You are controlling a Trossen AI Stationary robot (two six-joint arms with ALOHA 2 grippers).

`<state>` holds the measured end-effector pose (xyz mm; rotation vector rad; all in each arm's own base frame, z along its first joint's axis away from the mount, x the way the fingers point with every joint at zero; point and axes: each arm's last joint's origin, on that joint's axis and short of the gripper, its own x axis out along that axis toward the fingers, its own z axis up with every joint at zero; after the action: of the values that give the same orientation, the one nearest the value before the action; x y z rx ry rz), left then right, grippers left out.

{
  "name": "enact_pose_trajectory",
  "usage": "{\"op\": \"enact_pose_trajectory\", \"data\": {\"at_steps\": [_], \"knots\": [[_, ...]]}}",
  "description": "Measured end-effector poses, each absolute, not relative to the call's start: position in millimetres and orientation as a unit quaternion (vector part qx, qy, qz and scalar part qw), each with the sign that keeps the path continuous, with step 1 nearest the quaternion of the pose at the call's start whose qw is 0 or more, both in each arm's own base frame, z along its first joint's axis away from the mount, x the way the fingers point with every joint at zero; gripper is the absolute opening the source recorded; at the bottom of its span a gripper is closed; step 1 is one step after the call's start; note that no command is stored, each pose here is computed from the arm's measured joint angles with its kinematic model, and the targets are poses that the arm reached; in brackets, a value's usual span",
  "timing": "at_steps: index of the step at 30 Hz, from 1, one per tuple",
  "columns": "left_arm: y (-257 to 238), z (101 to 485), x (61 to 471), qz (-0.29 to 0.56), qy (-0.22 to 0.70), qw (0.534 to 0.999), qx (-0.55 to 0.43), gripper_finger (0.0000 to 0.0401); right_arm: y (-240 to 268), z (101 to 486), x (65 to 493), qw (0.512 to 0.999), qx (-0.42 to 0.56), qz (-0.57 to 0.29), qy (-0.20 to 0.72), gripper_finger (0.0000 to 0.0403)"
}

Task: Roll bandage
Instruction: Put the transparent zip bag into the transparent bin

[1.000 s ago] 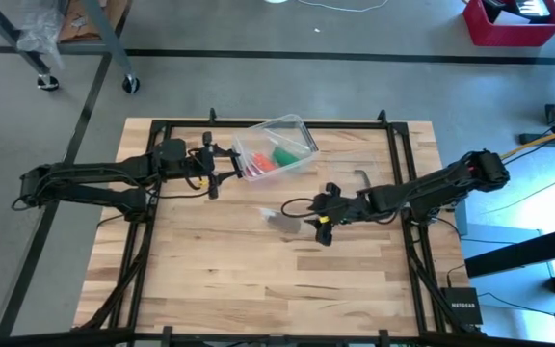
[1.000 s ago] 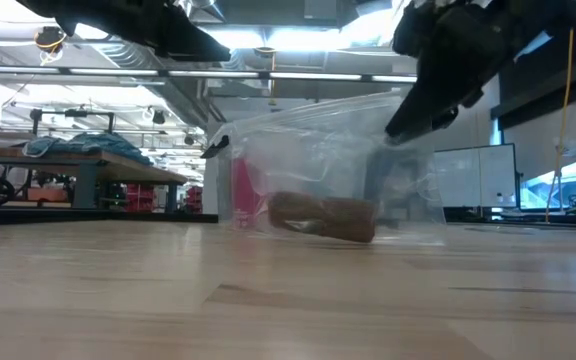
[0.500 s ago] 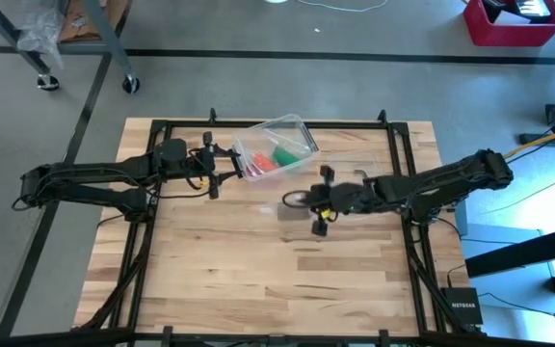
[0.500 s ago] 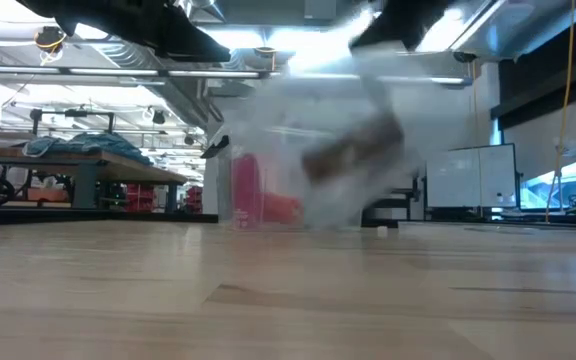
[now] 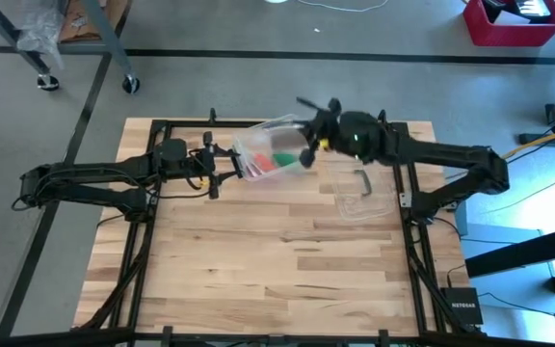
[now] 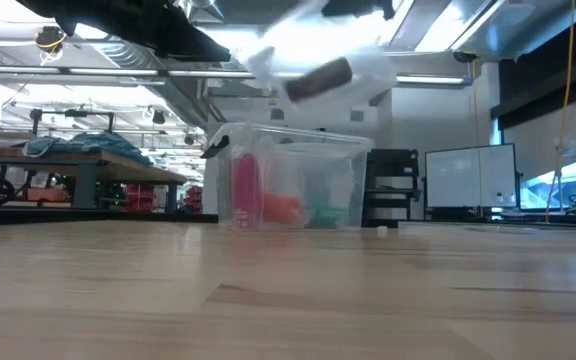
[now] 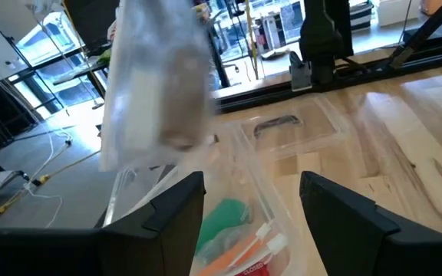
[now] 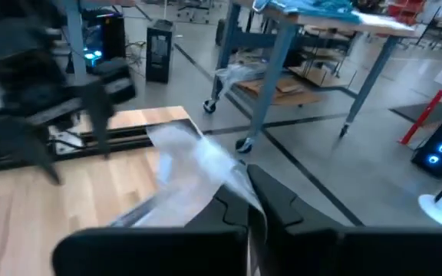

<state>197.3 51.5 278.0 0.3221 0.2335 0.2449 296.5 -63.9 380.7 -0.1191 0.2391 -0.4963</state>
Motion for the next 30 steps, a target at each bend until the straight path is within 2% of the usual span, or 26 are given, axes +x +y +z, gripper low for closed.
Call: {"op": "enact_pose_trajectory", "data": {"at_steps": [5,14,24,30], "knots": [[53.7,278.1,196.5,0.161,0.121,0.967,0.154,0.0208,-92.4,372.3,307.5,0.967,-0.017,-0.234,0.094,0.0007],[56.9,278.3,195.2,0.219,0.129,0.955,0.154,0.0208,-99.7,349.9,333.0,0.968,0.017,-0.231,0.091,0.0006],[67.7,278.0,191.6,0.258,0.127,0.951,0.117,0.0208,-104.8,303.9,349.3,0.949,0.017,-0.233,0.213,0.0007],[71.3,277.5,190.2,0.268,0.129,0.949,0.109,0.0208,-107.1,289.2,338.9,0.902,-0.025,-0.304,0.305,0.0007]]}}
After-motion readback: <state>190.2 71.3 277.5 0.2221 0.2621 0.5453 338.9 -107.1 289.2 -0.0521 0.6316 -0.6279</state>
